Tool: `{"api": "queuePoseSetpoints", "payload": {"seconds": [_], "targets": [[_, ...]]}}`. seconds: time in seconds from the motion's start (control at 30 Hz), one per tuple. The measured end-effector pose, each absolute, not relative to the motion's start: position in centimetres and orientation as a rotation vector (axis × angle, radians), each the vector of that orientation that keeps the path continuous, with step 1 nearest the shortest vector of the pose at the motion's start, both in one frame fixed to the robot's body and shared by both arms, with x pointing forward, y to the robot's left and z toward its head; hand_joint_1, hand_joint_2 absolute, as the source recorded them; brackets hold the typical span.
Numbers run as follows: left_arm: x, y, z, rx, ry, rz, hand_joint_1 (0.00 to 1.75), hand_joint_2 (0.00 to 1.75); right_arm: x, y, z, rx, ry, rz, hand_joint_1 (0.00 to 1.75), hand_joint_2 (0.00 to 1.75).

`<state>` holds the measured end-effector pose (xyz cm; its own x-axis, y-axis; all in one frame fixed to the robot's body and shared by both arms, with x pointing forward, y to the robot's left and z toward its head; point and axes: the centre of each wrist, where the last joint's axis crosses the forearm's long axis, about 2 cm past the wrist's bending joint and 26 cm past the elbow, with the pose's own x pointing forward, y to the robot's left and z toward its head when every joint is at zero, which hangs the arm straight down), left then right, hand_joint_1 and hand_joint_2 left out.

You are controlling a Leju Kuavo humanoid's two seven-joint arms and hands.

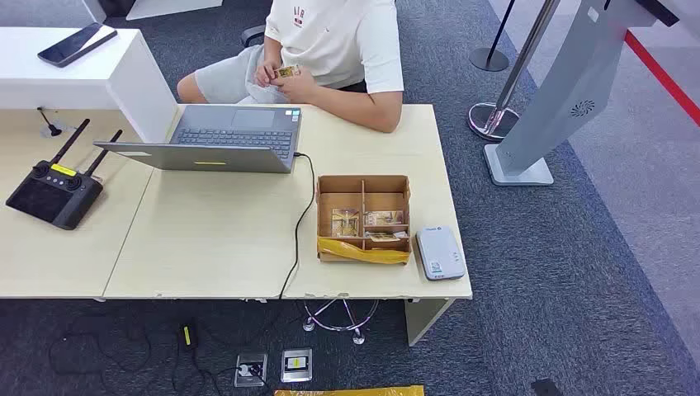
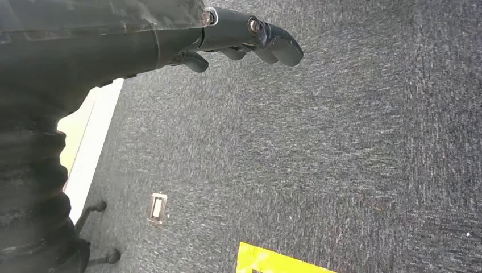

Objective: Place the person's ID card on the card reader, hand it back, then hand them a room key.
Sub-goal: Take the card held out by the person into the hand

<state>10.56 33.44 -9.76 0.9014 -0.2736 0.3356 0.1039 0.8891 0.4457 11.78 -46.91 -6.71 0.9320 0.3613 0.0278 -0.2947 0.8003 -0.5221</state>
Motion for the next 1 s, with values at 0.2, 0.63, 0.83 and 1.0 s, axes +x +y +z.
{"api": "queuePoseSetpoints", "payload": {"seconds": [0.2, 0.63, 0.83, 1.0], "targets": [[10.6, 33.4, -9.8, 0.429, -0.41, -0.209, 0.0, 1.75, 11.6, -46.9, -6.8, -0.541, -0.127, 0.344, 0.0, 1.75], [10.6, 33.5, -9.8, 0.422, -0.415, -0.223, 0.0, 1.75, 10.9, -47.2, -6.8, -0.551, -0.125, 0.311, 0.0, 1.75], [10.6, 33.7, -9.7, 0.424, -0.417, -0.231, 0.0, 1.75, 11.2, -48.9, -6.0, -0.66, -0.205, -0.081, 0.0, 1.75], [10.6, 33.9, -9.7, 0.422, -0.437, -0.247, 0.0, 1.75, 12.1, -51.8, -4.4, -0.726, -0.35, -0.553, 0.0, 1.75]]}}
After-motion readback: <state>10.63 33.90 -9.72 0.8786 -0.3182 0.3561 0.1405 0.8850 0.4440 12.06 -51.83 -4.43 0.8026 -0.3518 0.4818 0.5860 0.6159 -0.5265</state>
